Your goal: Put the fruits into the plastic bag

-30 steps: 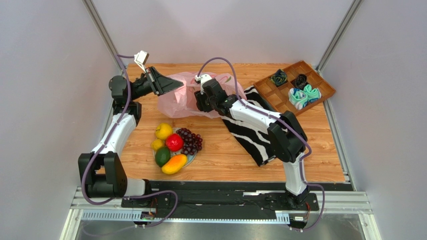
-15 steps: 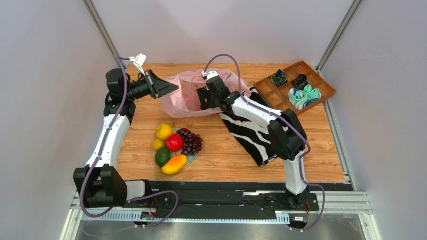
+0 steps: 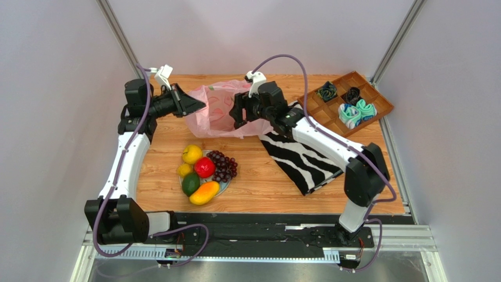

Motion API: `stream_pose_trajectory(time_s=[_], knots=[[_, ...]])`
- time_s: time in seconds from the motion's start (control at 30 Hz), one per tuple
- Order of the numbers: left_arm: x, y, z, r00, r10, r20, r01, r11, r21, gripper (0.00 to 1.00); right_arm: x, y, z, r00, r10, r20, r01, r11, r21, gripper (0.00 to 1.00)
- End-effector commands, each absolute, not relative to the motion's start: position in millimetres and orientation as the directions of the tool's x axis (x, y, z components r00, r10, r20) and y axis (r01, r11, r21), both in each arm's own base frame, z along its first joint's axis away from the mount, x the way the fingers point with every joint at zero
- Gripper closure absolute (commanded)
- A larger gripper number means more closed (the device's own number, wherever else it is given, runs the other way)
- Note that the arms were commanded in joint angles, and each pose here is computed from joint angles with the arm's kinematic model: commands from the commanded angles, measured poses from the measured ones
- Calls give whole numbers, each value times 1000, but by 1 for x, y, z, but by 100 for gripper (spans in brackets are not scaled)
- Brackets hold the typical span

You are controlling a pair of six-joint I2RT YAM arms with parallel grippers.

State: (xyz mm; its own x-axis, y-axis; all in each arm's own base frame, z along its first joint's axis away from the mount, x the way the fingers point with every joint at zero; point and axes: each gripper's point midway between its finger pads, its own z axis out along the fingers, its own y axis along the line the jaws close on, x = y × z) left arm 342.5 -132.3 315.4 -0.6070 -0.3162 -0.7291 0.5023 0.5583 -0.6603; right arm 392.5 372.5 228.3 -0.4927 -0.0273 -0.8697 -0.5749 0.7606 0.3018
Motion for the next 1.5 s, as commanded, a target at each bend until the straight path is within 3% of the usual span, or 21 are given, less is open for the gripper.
stream_pose_trajectory(time_s=[0.0,0.13,0.7,0.9,1.47], knots=[[343,-118,323,-538,-269,-799,497,664,-558,100,361,381,303,-377,82,-923,-714,608,346,30],[344,-115,321,-530,-266,-805,481,688,-544,100,329,383,309,-348,55,-936,-769,554,319,35],[348,-115,314,-551,-271,-789,469,681,-562,100,187,434,166,-579,-318,-751,-780,485,395,49],[348,-115,314,-550,-269,-791,471,682,-560,100,199,428,120,-631,-376,-679,-718,615,326,53],[348,-115,313,-552,-269,-789,469,682,-561,100,214,414,103,-631,-384,-674,-677,697,237,54]])
